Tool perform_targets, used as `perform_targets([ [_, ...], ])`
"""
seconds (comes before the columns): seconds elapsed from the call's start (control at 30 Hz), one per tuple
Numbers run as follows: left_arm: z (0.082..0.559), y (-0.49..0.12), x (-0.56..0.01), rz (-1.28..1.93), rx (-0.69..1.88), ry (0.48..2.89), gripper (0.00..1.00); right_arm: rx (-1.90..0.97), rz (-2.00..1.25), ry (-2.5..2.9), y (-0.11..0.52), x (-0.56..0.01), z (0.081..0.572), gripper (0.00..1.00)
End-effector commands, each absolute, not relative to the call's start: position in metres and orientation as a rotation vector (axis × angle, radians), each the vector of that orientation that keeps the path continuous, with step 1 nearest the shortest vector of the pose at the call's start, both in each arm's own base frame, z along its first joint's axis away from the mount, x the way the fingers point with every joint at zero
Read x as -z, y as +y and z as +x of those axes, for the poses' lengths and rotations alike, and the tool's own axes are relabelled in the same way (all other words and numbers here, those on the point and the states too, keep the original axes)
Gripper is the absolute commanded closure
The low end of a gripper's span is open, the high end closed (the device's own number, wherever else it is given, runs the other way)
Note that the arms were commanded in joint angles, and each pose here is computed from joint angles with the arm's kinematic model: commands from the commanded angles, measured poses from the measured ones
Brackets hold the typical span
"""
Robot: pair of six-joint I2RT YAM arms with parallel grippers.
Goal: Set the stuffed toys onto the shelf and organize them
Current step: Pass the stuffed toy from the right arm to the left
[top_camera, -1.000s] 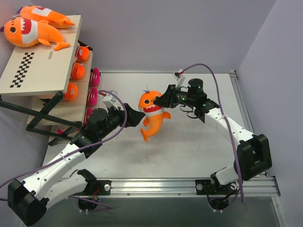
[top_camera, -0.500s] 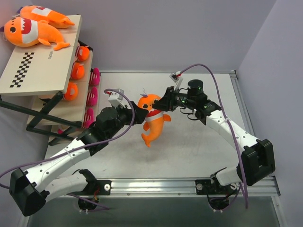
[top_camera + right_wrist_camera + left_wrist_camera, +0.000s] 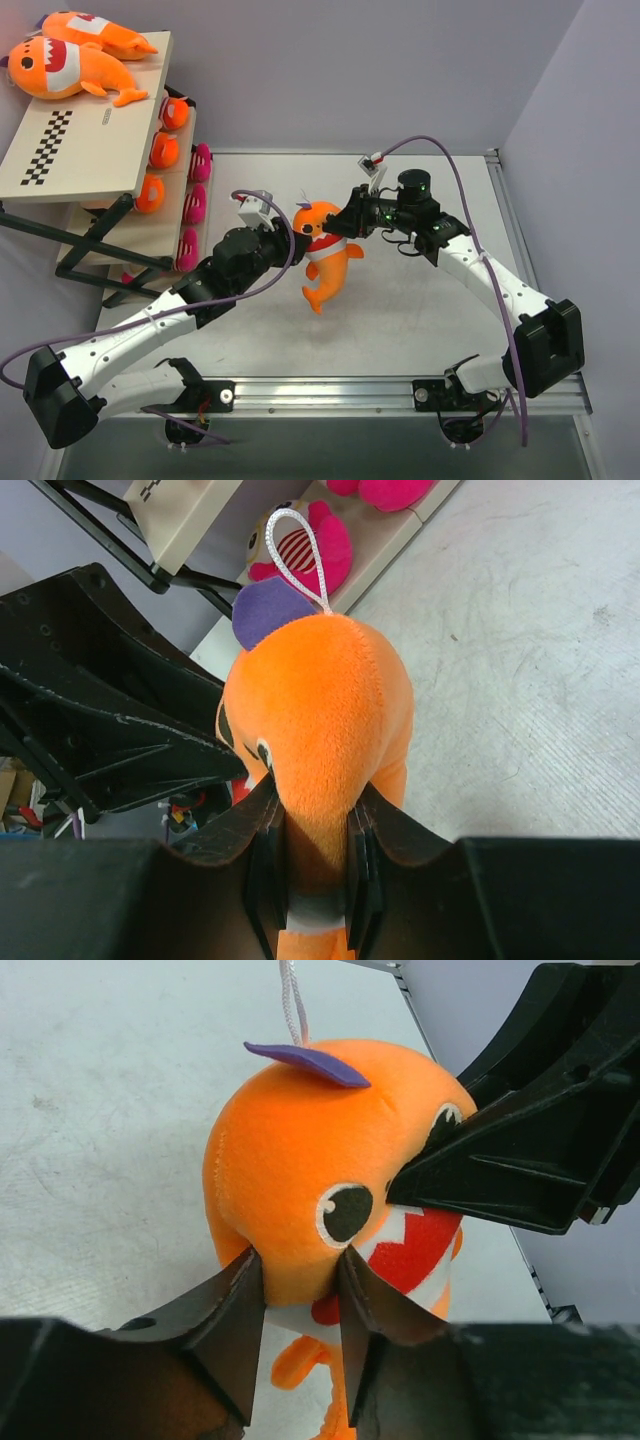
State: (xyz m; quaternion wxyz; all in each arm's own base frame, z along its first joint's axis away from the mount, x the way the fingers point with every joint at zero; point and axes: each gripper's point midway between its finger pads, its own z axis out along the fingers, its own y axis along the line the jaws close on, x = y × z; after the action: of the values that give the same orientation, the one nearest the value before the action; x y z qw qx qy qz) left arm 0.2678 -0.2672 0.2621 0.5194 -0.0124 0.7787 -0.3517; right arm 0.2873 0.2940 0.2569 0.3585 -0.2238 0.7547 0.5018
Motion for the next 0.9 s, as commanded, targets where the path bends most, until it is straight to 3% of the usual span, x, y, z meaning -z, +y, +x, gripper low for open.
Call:
perform_targets([
  [0.0,0.27,-0.273,-0.29,-0.021,0.871,1.801,0.62,-1.327,-0.659,1.824,0.298,-0.294,0.274,1.0],
  [0.1,0.269,-0.276,-0.297,-0.013,0.886,1.784,0.8,-1.317,-0.655,1.835,0.297,-0.291,0.274,1.0],
  [0.17,0.265,-0.279,-0.304,-0.001,0.915,1.77,0.85,-1.302,-0.651,1.838,0.296,-0.292,0.275,1.0],
  [0.23,0.262,-0.282,-0.313,0.01,0.938,1.756,0.97,-1.274,-0.656,1.852,0.292,-0.291,0.273,1.0],
  [0.27,0.261,-0.282,-0.315,0.014,0.939,1.756,0.97,-1.244,-0.644,1.856,0.29,-0.292,0.277,0.99],
  [0.47,0.259,-0.28,-0.34,0.016,0.951,1.711,0.97,-1.099,-0.617,1.84,0.269,-0.312,0.273,0.48],
  [0.5,0.259,-0.28,-0.344,0.013,0.952,1.703,0.97,-1.048,-0.584,1.853,0.262,-0.315,0.276,0.33],
  [0.6,0.261,-0.277,-0.354,0.006,0.931,1.702,0.97,-0.944,-0.549,1.799,0.245,-0.338,0.274,0.13],
  [0.7,0.266,-0.274,-0.372,0.0,0.897,1.679,0.98,-0.811,-0.473,1.735,0.22,-0.362,0.274,0.05],
  [0.87,0.278,-0.268,-0.413,-0.025,0.843,1.603,0.98,-0.611,-0.295,1.623,0.171,-0.395,0.271,0.01],
])
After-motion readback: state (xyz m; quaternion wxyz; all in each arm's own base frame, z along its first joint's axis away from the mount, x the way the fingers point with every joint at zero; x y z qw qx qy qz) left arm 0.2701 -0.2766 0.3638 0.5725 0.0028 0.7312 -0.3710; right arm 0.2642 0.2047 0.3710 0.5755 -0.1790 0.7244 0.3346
